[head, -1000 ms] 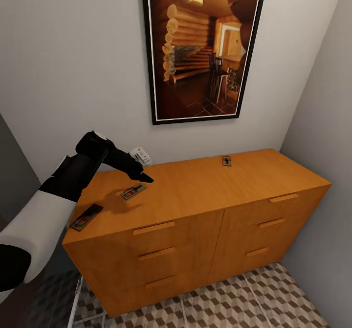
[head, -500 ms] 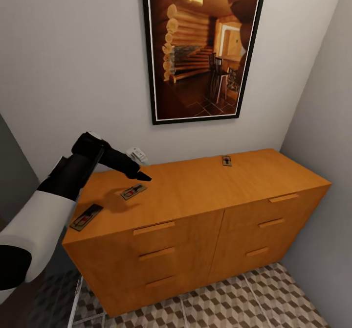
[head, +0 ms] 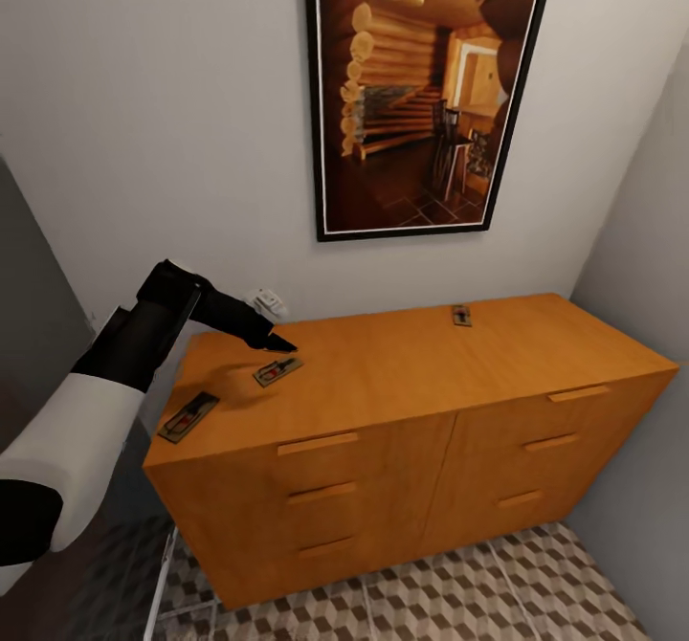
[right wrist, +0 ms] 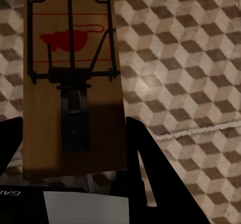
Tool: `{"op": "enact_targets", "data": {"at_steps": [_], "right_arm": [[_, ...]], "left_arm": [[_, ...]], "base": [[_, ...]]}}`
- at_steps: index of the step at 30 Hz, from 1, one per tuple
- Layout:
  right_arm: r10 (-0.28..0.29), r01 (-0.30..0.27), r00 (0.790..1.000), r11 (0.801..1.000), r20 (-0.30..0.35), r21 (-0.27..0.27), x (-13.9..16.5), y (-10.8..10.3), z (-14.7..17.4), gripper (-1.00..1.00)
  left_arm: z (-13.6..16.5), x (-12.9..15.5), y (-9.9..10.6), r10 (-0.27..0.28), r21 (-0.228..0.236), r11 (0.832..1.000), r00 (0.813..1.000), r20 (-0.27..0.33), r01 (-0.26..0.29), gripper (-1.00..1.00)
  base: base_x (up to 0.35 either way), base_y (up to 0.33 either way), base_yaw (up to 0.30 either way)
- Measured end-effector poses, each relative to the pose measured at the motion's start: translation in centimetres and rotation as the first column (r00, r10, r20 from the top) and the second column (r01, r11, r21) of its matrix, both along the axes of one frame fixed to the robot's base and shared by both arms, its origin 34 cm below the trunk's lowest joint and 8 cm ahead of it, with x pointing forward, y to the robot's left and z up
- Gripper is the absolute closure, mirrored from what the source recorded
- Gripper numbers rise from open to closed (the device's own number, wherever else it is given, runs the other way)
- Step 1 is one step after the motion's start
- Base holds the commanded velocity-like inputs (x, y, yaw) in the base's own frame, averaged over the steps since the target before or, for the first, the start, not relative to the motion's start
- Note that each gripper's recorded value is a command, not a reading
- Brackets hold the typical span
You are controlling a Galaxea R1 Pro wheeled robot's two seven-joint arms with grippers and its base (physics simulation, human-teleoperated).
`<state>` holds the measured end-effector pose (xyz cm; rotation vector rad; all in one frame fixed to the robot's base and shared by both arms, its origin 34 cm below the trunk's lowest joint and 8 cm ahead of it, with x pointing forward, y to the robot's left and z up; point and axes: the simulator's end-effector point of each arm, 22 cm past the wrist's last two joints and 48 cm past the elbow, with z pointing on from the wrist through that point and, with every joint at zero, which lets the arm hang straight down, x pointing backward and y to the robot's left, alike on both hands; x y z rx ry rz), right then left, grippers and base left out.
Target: Take the four mousetraps from the cabinet in the bathroom and place them on the bathroom floor. Make sure all four end up on the same floor surface, and ensure that at least two of them are either under or directly next to the same bathroom sink.
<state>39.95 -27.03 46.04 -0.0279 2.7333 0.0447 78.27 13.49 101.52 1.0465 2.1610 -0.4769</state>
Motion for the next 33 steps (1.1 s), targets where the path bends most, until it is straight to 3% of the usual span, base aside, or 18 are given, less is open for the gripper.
{"op": "enact_targets", "data": {"at_steps": [22,24,30,33], "right_arm": [[0.000,0.000,1.000,1.000,-0.015,0.000,-0.5,0.0,-0.4,1.00],[0.000,0.000,1.000,1.000,-0.015,0.000,-0.5,0.0,-0.4,1.00],[0.000,0.000,1.000,1.000,-0.015,0.000,-0.5,0.0,-0.4,1.00],[0.000,0.000,1.000,1.000,-0.016,0.000,-0.6,0.0,-0.4,1.00]], "left_arm": [[-1.1,0.3,0.0,0.002,-0.006,1.000,1.000,-0.020,-0.002,-1.00],[-0.7,0.4,0.2,0.011,-0.024,1.000,1.000,-0.018,-0.011,-1.00],[1.6,1.2,0.1,0.041,-0.140,0.989,0.999,-0.002,-0.041,-1.00],[2.0,1.2,-0.3,0.040,-0.158,0.987,0.999,0.002,-0.039,-1.00]], "base": [[0.000,0.000,0.149],[0.000,0.000,0.017],[0.000,0.000,0.005],[0.000,0.000,0.000]]}}
